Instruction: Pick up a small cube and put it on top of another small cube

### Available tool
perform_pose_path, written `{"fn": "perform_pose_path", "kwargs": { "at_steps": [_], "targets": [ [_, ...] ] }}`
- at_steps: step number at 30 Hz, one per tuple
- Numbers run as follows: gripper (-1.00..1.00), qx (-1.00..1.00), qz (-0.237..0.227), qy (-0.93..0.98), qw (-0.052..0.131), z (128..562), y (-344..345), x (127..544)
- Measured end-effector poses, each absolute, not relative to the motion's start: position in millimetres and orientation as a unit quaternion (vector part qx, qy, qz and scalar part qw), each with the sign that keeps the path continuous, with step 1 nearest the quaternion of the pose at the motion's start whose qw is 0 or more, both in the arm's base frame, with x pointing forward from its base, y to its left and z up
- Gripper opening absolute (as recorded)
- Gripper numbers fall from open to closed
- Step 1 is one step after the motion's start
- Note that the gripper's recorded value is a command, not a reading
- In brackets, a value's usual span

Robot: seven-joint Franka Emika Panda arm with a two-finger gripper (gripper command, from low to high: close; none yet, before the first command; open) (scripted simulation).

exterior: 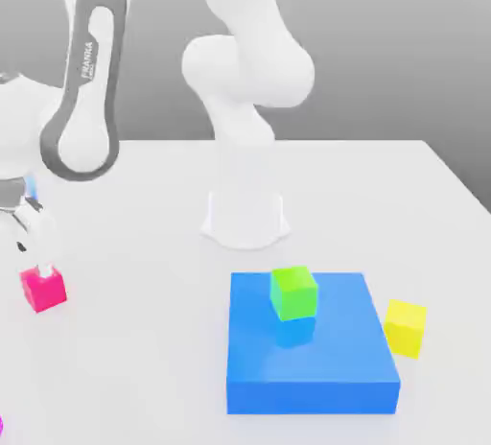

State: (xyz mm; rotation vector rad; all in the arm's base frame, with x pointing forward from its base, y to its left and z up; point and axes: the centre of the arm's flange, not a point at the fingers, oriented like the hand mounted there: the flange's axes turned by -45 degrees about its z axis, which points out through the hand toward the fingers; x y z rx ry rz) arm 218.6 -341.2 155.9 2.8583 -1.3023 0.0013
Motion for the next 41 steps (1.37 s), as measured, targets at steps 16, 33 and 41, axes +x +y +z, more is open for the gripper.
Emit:
{"fn": "perform_pose_path", "kwargs": {
  "at_steps": [16, 33, 41],
  "targets": [
    [-1.0, 0.91, 0.0, -0.415, -0.001, 194, -343, 227],
    [-1.0, 0.913, 0.0, -0.408, -0.002, 247, -334, 474],
    [1.0, 0.914, 0.0, -0.405, -0.001, 193, -326, 495]
  ]
}}
